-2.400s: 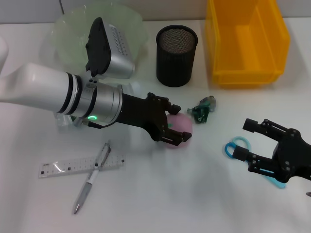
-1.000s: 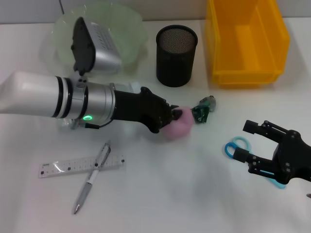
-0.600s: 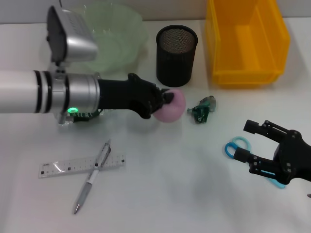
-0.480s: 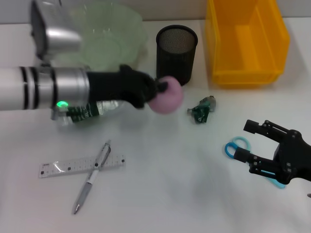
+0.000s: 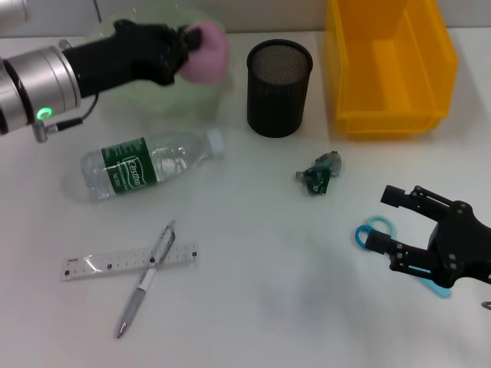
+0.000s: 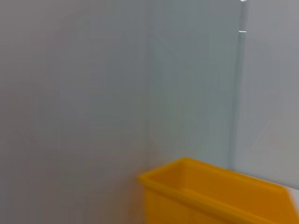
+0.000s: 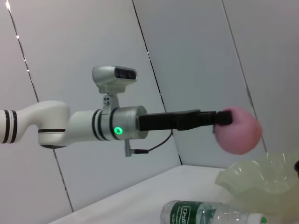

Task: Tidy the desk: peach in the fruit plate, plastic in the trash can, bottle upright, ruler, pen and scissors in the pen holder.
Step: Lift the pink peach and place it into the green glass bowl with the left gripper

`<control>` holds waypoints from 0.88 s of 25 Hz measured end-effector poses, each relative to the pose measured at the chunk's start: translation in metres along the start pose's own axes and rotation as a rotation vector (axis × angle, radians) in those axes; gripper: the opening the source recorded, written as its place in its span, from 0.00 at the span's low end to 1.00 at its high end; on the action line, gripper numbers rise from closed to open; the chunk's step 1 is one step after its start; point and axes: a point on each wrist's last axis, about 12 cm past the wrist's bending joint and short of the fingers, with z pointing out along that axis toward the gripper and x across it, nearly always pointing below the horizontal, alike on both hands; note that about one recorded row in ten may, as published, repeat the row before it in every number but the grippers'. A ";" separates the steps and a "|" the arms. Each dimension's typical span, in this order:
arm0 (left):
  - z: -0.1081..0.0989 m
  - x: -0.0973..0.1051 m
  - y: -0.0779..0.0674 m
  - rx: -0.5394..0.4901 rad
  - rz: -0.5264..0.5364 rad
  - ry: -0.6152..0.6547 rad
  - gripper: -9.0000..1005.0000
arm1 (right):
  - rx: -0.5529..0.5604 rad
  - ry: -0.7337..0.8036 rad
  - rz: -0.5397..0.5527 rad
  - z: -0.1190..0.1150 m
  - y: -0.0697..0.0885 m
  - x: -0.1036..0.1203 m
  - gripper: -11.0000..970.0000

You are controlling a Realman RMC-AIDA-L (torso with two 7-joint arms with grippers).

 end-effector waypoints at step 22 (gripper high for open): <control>0.033 0.014 0.023 -0.229 0.034 0.047 0.12 | -0.026 -0.017 0.009 0.008 0.000 -0.001 0.84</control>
